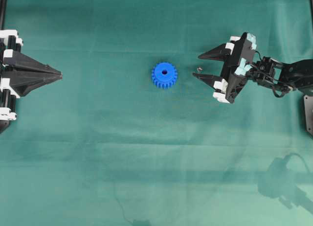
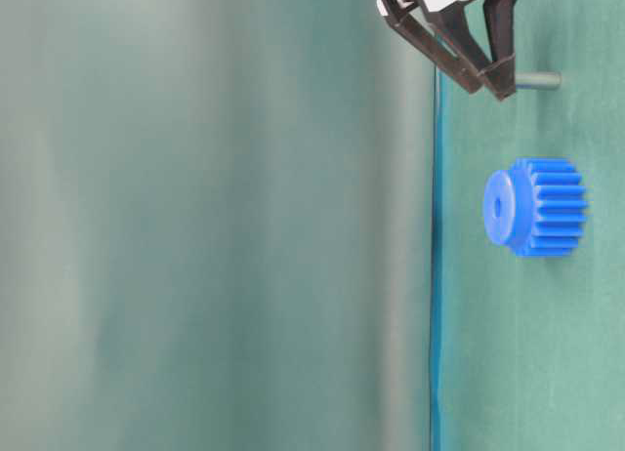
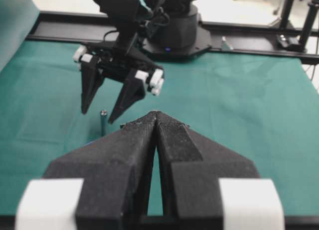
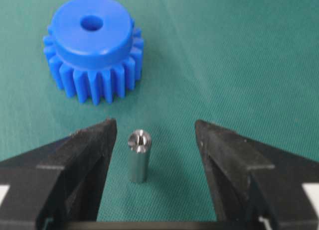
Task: Insert the shaft placed at a random location into the center hole of the small gear at another random location.
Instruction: 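Grasp the silver shaft with the right gripper and lift it, then carry the shaft with the right gripper over the blue gear's center hole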
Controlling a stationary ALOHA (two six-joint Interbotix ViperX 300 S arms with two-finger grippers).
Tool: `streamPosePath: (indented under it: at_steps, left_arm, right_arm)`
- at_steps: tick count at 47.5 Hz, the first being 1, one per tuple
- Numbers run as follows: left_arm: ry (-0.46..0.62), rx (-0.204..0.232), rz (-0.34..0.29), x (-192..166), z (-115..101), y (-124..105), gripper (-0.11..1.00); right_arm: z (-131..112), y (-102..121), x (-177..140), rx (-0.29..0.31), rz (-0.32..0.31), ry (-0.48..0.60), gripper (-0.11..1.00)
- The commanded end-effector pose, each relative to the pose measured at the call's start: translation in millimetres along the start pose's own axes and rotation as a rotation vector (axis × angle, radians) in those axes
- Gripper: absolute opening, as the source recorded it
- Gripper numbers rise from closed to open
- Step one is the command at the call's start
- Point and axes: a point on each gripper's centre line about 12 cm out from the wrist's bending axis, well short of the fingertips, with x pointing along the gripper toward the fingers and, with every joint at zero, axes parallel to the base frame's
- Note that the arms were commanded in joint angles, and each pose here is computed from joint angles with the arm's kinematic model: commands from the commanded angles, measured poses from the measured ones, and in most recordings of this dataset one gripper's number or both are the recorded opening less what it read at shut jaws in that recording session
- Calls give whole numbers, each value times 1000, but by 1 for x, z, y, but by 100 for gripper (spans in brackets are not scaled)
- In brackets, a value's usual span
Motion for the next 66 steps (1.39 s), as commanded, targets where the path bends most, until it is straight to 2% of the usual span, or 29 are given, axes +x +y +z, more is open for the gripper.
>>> streamPosePath:
  at_steps: [1,4,6,11,12,26,44,66]
  left_arm:
    - [-6,-2,9,1,4,2,0]
    - [1,-2,15,1,4,3,0]
    - [5,-3,20,1,3,4,0]
    - [19,-8,34,0,1,6,0]
    - [20,-9,34,1,1,6,0]
    - [35,-11,35,0,-1,7,0]
    - [43,-14,35,-1,-1,7,0]
    - [51,-16,36,-1,-3,7,0]
  right_arm:
    - [7,1,1,0,6,-30,62]
    - [5,2,1,-6,11,-19,57]
    - [5,3,1,-10,15,-18,48]
    - [5,5,1,-21,29,-22,17]
    - [5,5,1,-23,31,-21,13]
    - [12,7,-2,-10,38,-38,14]
    - [68,13,-26,3,59,-89,14]
    - [78,17,-18,2,65,-97,14]
